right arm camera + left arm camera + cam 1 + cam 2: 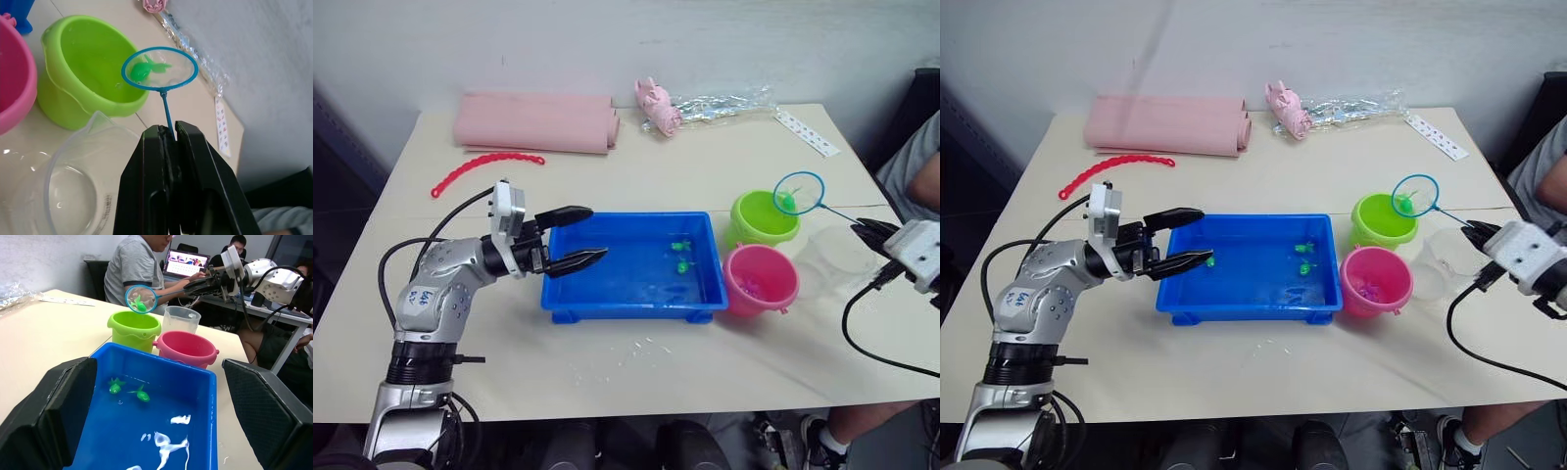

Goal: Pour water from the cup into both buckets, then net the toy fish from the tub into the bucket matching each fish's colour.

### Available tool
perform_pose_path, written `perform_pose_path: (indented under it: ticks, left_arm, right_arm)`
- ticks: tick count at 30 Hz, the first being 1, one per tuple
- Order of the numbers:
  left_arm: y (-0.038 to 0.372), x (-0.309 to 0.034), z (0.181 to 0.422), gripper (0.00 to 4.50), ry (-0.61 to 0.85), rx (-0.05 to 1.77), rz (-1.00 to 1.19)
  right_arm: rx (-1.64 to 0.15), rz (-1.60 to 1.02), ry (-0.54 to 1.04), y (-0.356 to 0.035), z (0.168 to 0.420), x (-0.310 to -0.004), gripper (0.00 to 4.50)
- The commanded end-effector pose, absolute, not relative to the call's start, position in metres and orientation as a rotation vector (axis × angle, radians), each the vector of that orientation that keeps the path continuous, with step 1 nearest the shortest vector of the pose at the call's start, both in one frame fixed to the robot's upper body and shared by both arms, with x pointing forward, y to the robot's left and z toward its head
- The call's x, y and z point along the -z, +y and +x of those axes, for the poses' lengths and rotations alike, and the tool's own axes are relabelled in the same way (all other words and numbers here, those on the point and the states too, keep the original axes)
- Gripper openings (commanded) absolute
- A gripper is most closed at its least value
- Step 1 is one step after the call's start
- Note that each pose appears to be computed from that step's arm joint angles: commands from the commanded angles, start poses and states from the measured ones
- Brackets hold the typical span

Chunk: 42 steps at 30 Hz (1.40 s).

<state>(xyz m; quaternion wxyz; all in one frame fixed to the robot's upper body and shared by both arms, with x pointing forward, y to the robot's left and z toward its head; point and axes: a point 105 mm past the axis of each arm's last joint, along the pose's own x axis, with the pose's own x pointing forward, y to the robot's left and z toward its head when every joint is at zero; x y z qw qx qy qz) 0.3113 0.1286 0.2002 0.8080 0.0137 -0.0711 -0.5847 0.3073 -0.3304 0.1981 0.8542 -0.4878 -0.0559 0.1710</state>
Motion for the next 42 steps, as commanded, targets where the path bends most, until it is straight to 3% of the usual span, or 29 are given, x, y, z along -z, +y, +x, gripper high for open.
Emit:
perform_pose_path:
  ticks: [1,3,9,19,25,33,37,42]
  left_arm:
    - [0.123,-0.203,0.307,4.48,-0.174,1.269,0.056]
    - [0.123,-0.202,0.307,4.48,-0.177,1.253,0.054]
    - [0.121,-0.197,0.304,4.48,-0.181,1.242,0.050]
    - [0.115,-0.197,0.307,4.48,-0.188,1.240,0.021]
    - [0.113,-0.200,0.309,4.48,-0.197,1.225,-0.008]
    - [0.113,-0.199,0.309,4.48,-0.198,1.229,0.001]
    - [0.117,-0.198,0.308,4.48,-0.198,1.220,0.007]
    - [0.128,-0.196,0.306,4.48,-0.195,1.197,0.022]
  right_arm:
    - [-0.308,-1.329,-0.215,-0.327,0.305,-0.217,0.00]
    - [-0.399,-1.477,-0.196,-0.320,0.302,-0.204,0.00]
    - [-0.377,-1.785,-0.300,-0.314,0.300,-0.208,0.00]
    - [-0.358,-2.012,-0.485,-0.302,0.297,-0.217,0.00]
    - [-0.348,-2.095,-0.462,-0.311,0.298,-0.216,0.00]
    - [-0.334,-2.022,-0.476,-0.309,0.301,-0.217,0.00]
    - [-0.305,-1.824,-0.486,-0.305,0.299,-0.229,0.00]
    - [-0.401,-1.552,-0.494,-0.282,0.298,-0.254,0.00]
